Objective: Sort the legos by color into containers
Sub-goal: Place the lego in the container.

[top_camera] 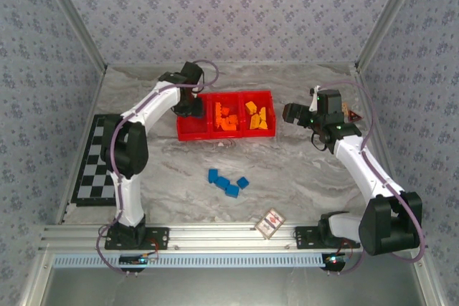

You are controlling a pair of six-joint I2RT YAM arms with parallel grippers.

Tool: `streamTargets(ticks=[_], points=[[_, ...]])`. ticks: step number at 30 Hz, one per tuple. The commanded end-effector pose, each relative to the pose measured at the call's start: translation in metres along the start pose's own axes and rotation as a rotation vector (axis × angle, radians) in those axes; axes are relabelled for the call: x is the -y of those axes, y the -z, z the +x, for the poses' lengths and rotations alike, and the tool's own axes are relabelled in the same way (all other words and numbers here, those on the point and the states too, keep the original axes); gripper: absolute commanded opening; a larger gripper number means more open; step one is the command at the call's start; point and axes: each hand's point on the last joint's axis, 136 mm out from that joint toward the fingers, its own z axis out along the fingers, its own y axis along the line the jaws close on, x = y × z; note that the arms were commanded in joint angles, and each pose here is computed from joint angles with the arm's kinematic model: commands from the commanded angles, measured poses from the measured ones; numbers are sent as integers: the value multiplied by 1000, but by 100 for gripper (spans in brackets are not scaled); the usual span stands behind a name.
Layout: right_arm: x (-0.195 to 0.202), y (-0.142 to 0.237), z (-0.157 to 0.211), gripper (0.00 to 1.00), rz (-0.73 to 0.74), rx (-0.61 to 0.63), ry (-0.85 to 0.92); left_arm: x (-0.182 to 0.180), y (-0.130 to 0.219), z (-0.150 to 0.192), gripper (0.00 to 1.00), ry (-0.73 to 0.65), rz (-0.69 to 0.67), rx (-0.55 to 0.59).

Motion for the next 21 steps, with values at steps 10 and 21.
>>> streamTargets(ticks=[10, 21], points=[[0, -1, -5, 100, 1, -8, -22, 3, 53, 64, 66, 10, 53, 64], [-5, -8, 0, 100, -28, -42, -44, 56, 57, 158, 84, -47, 83, -3]])
